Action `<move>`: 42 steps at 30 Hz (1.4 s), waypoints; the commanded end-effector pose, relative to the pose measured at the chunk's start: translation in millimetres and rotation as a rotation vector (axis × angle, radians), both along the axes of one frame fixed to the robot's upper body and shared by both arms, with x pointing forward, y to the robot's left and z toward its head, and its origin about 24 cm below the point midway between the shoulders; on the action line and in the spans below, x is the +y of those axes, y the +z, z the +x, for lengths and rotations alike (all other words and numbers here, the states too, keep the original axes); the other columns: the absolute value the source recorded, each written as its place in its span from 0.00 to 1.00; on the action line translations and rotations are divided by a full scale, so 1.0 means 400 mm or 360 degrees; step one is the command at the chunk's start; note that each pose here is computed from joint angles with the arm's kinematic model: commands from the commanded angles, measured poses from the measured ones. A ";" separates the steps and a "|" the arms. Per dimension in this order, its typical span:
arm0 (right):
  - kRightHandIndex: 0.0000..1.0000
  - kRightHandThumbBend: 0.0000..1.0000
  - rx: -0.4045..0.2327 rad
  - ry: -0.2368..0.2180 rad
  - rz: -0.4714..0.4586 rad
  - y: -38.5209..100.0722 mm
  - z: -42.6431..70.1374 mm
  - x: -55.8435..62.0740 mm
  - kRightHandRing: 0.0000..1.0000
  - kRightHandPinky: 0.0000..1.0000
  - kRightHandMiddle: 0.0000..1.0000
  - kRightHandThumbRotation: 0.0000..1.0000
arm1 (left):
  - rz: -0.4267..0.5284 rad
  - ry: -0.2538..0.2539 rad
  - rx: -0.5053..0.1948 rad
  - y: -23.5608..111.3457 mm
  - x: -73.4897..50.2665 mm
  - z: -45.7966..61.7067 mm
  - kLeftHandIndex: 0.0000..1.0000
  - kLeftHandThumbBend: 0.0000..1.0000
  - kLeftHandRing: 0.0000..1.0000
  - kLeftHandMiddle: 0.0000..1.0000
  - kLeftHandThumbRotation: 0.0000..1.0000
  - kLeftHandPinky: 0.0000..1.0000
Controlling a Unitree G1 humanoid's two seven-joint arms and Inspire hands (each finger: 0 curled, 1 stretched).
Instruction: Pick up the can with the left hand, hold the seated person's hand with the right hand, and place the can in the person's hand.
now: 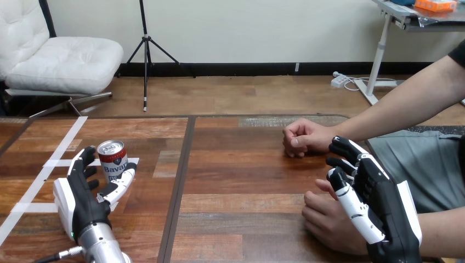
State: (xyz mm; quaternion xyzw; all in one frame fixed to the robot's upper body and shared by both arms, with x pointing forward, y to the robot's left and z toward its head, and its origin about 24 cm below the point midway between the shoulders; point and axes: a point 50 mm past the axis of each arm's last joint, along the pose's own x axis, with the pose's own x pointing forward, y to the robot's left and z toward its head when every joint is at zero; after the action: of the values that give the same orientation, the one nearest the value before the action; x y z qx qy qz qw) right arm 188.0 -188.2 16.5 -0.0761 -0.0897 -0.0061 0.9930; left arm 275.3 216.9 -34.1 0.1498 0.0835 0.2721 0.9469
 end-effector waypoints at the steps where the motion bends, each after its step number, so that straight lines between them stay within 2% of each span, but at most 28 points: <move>1: 0.84 0.54 -0.0208 0.0015 -0.0038 0.062 0.030 -0.006 0.81 0.73 0.85 0.64 | 0.0101 -0.0074 -0.0110 0.066 0.000 0.064 0.90 0.70 0.89 0.92 0.06 0.82; 15: 0.84 0.55 -0.0202 0.0011 -0.0047 0.062 0.028 -0.008 0.81 0.73 0.85 0.65 | 0.0127 -0.0030 -0.0107 0.067 -0.006 0.067 0.99 0.75 0.96 0.99 0.08 0.87; 30: 0.84 0.56 -0.0204 0.0013 -0.0044 0.064 0.027 -0.007 0.81 0.73 0.85 0.66 | 0.0181 0.0009 -0.0147 0.069 -0.013 0.062 1.00 0.74 1.00 1.00 0.09 0.89; 42: 0.84 0.55 -0.0198 0.0014 -0.0039 0.063 0.028 -0.004 0.81 0.73 0.85 0.66 | 0.0150 0.0018 -0.0134 0.064 -0.012 0.061 1.00 0.72 0.99 1.00 0.09 0.91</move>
State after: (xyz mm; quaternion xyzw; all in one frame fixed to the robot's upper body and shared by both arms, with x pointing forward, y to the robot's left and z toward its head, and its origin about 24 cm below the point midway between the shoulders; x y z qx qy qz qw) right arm 188.5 -191.0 21.8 -0.0814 -0.1006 -0.0115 0.9915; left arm 278.4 217.3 -30.4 0.1812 0.0772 0.2987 0.9338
